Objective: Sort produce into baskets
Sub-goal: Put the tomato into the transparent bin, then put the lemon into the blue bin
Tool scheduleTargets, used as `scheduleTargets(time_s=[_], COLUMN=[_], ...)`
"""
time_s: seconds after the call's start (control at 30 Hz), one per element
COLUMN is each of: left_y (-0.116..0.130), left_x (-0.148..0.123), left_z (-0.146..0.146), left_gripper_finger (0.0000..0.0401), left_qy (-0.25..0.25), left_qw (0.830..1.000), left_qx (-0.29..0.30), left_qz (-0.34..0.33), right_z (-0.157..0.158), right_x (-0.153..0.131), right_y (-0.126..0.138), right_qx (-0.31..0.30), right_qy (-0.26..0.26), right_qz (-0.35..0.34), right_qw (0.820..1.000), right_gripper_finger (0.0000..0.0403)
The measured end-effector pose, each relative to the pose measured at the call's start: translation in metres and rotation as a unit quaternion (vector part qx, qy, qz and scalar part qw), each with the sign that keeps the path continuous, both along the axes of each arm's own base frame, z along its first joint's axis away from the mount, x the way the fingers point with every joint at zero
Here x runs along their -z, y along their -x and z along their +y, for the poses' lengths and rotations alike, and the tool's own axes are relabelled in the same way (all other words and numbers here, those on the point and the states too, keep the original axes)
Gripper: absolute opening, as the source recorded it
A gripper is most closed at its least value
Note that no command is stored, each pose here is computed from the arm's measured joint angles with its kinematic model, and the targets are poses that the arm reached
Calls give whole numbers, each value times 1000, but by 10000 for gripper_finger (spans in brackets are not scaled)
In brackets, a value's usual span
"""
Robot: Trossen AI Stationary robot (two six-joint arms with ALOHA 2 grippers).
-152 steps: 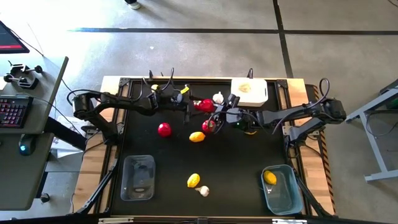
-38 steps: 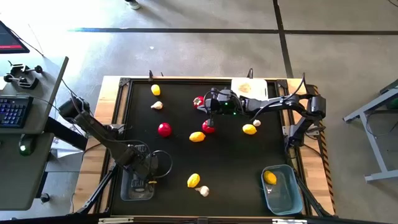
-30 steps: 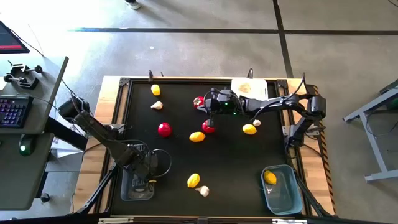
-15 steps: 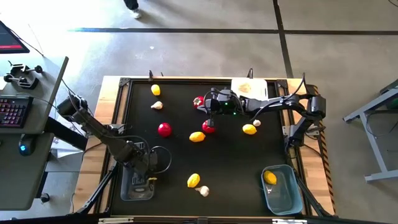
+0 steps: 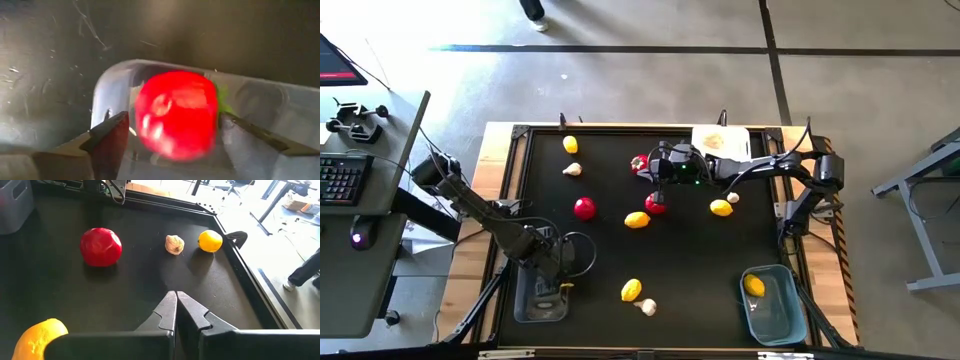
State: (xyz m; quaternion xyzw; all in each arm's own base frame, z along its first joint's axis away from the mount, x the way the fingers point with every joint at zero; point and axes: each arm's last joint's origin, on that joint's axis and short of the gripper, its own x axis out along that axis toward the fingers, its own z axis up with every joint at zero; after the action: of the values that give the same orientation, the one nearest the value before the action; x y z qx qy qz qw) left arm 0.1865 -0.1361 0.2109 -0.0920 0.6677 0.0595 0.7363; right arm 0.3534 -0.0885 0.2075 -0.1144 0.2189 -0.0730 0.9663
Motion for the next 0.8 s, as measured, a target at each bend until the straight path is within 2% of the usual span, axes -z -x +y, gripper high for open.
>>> scheduleTargets(time_s=[0.2, 0.37, 0.47, 0.6, 0.8], left_y=[0, 4, 6, 8, -4], left_x=[0, -8, -21, -35, -48], left_z=[0, 3, 4, 9, 44], left_gripper_finger=[324, 325, 313, 260, 122], left_qy=[-6, -24, -41, -77, -85], left_qw=[1000, 999, 996, 991, 990], left_qx=[24, 33, 64, 105, 114], left_qz=[-1, 29, 46, 45, -1], right_z=[0, 0, 0, 0, 0], right_x=[0, 0, 0, -1, -2], right_y=[0, 0, 0, 0, 0], right_qx=[0, 0, 0, 0, -28], right_qy=[0, 1, 1, 2, -28], right_qz=[0, 0, 0, -4, -14], right_qw=[1000, 1000, 1000, 1000, 999], right_gripper_finger=[0, 0, 0, 0, 0])
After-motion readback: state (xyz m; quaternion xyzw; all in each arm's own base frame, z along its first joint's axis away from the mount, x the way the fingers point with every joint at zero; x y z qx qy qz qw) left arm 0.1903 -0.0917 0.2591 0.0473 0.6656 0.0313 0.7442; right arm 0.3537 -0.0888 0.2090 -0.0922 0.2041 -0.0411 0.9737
